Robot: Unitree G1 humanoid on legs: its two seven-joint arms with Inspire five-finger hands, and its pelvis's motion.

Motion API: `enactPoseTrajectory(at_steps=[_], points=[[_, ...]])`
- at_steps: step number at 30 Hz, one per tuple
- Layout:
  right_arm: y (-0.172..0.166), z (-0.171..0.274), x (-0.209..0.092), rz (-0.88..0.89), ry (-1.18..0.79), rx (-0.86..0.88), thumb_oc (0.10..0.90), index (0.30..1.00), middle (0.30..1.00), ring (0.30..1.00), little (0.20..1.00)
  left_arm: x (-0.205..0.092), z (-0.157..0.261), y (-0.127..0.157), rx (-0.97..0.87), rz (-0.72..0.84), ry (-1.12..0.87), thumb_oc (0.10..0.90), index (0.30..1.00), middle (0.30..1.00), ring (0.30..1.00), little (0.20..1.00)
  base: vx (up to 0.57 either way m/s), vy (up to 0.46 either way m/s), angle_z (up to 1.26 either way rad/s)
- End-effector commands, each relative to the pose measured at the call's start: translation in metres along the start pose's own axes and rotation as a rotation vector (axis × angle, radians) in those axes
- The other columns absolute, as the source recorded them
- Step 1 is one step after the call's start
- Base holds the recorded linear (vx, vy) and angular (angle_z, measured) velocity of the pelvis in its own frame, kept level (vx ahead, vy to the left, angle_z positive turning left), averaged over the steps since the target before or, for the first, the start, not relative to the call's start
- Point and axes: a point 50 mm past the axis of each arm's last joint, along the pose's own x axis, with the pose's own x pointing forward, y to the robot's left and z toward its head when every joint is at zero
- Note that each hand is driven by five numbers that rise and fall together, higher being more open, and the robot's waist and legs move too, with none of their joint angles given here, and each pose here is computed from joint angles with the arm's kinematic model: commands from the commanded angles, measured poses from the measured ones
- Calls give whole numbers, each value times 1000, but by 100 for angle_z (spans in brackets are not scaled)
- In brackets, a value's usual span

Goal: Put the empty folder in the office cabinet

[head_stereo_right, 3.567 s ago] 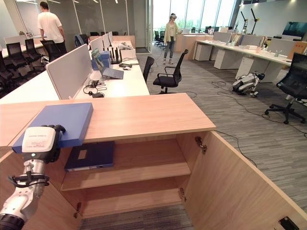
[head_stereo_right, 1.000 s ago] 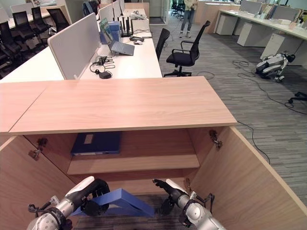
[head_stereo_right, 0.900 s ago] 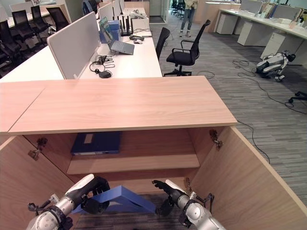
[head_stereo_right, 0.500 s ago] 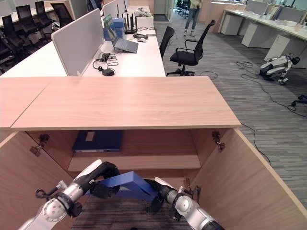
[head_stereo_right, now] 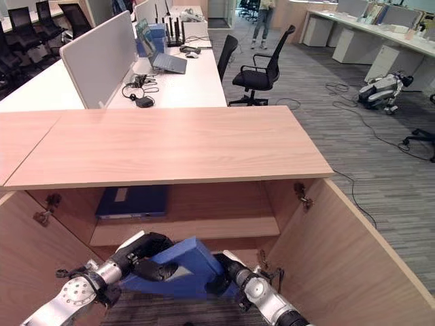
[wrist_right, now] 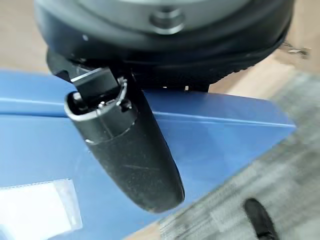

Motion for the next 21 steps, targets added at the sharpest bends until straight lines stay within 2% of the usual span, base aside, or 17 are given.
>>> enactPoseTrajectory(at_steps=[1, 3, 10, 17, 18, 19, 21], points=[[9, 73, 17, -12, -258, 41, 400, 300, 300, 300, 300, 3, 134, -63, -357, -455, -705, 400, 300, 300, 300, 300, -13, 5, -17], [14, 76, 19, -4, -262, 99, 400, 300, 300, 300, 300, 12, 131, -75, -444, -526, -666, 400, 300, 300, 300, 300, -15, 5, -10], [19, 95, 21, 36, -329, 143, 400, 300, 300, 300, 300, 17, 132, -84, -482, -598, -665, 400, 300, 300, 300, 300, 0, 0, 0], [12, 110, 15, 56, -423, 55, 400, 300, 300, 300, 300, 16, 129, -79, -460, -590, -671, 400, 300, 300, 300, 300, 0, 0, 0], [6, 117, 10, 40, -468, -37, 400, 300, 300, 300, 300, 15, 126, -71, -447, -544, -674, 646, 669, 669, 669, 669, 0, 0, 0], [2, 117, 7, 28, -481, -108, 400, 300, 300, 300, 300, 14, 125, -66, -431, -517, -677, 800, 900, 900, 900, 900, 0, 0, 0], [-7, 115, 0, -7, -494, -266, 400, 300, 300, 300, 300, 10, 121, -47, -364, -397, -686, 800, 900, 900, 900, 900, 0, 0, 0]])
